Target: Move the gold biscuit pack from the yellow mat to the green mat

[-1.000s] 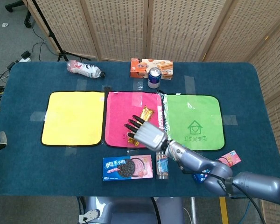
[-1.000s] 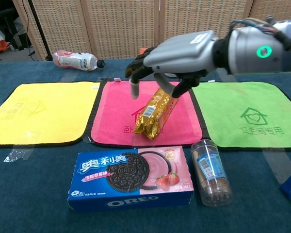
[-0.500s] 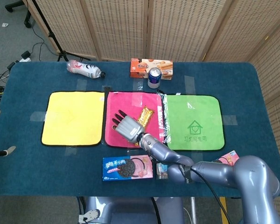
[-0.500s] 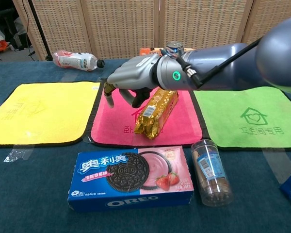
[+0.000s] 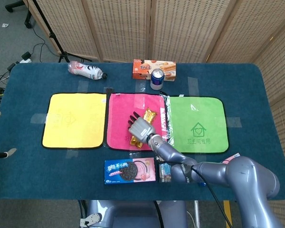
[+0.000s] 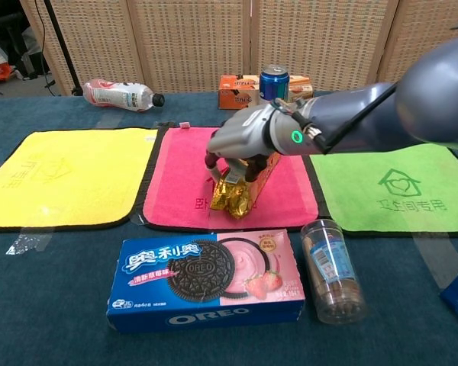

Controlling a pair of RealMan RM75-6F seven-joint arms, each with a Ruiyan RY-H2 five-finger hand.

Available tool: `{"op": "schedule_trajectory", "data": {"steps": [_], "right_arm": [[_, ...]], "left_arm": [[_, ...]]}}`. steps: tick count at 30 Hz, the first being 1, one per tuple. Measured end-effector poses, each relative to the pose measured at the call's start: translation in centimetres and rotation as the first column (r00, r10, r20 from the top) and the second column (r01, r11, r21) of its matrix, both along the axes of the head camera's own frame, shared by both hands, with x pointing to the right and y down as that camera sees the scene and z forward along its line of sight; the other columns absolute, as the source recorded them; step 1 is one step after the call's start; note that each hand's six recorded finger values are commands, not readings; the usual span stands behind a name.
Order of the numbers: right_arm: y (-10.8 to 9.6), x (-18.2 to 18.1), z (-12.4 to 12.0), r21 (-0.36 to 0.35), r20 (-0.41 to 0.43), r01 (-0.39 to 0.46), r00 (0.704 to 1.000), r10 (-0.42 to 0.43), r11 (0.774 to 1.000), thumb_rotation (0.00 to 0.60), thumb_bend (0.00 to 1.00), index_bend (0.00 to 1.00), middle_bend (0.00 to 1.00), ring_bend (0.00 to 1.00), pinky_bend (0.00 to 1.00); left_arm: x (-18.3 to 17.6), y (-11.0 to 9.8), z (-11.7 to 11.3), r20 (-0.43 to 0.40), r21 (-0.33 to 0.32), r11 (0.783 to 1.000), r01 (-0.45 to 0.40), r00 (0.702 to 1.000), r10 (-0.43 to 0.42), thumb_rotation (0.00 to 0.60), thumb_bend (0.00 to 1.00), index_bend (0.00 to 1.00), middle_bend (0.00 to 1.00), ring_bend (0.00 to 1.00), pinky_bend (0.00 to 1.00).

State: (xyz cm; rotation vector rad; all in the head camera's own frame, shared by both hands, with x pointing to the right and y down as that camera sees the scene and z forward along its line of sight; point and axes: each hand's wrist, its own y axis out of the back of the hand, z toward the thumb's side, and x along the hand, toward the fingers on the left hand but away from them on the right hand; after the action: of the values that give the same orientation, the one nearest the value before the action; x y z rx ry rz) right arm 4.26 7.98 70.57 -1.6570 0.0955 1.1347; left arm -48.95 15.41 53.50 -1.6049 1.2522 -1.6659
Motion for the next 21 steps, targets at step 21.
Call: {"op": "schedule_trajectory", "data": {"steps": [21], "right_arm": [[-0.1, 13.9, 0.2, 0.013, -0.223, -0.073, 0.972, 0.074, 0.997, 0.600, 1.00, 0.29, 0.16, 0.00, 0.00]], "left_arm": [[1.7, 0.8, -0.4, -0.029, 0.016, 0.998, -0.058, 0.998, 0.058, 0.600, 0.00, 0.00, 0.00, 0.00, 0.00]]}}
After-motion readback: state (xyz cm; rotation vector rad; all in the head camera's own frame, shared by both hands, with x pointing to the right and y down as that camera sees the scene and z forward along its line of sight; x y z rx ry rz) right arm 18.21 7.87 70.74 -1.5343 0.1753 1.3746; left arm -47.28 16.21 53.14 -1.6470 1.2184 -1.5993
